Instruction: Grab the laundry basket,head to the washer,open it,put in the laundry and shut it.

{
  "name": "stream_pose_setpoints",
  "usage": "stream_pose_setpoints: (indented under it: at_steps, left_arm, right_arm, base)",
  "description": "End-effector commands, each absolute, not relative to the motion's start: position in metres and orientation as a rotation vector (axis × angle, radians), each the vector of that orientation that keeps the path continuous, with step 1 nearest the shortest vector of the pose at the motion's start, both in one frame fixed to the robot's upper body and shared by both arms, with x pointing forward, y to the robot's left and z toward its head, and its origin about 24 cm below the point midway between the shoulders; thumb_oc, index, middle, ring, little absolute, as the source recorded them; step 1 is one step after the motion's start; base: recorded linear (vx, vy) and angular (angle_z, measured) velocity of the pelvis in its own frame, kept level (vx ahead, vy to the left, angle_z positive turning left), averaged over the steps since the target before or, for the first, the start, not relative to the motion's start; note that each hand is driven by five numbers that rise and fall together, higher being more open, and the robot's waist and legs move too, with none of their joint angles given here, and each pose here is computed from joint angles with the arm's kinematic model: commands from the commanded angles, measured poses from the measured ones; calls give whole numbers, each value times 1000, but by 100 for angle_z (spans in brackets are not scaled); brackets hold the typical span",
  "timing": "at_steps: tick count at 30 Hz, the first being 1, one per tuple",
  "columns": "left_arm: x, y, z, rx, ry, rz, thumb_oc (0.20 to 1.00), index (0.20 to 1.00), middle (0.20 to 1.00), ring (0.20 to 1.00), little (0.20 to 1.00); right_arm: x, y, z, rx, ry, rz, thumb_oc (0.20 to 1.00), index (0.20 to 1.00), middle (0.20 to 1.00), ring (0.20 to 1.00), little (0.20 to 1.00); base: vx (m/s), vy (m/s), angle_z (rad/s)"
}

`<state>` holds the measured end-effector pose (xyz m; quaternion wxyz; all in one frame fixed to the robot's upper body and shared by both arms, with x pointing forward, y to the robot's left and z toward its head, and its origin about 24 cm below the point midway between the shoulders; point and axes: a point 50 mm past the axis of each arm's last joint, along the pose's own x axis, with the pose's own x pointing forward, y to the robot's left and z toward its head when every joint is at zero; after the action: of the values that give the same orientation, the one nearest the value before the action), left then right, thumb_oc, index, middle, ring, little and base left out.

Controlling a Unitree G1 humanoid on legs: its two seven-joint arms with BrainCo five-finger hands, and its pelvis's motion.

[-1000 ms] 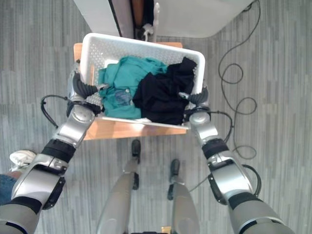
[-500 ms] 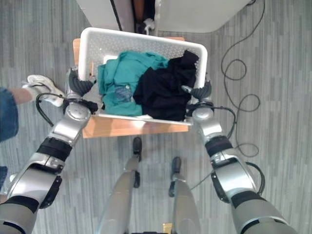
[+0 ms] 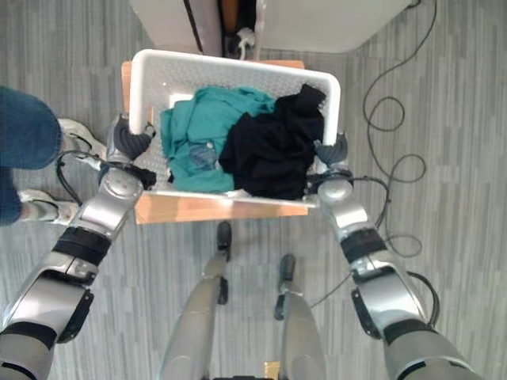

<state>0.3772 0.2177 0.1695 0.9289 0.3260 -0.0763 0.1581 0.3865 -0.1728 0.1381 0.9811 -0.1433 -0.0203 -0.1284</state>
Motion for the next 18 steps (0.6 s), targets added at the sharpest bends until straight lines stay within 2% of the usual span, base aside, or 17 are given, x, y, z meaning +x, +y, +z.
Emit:
stream_pose_setpoints:
  at_steps: [1,12,18]
  left_arm:
    - [375,188,193,722,-348,199,200,200,200,200,200]
    - [369,163,183,778,-336,-69,200,200,200,200,200]
    - [357,144,180,860,-341,-284,200,200,200,200,200]
  right_arm:
    - [381,-161,153,-312,-163,-138,200,200,200,200,200]
    - [366,-187,119,-360,-32,-39,200,200,200,200,200]
    - [356,-228,131,-387,-17,-25,200,200,200,200,200]
  base:
    - [58,18,-4]
    - [83,23,3]
    - [100,35,6]
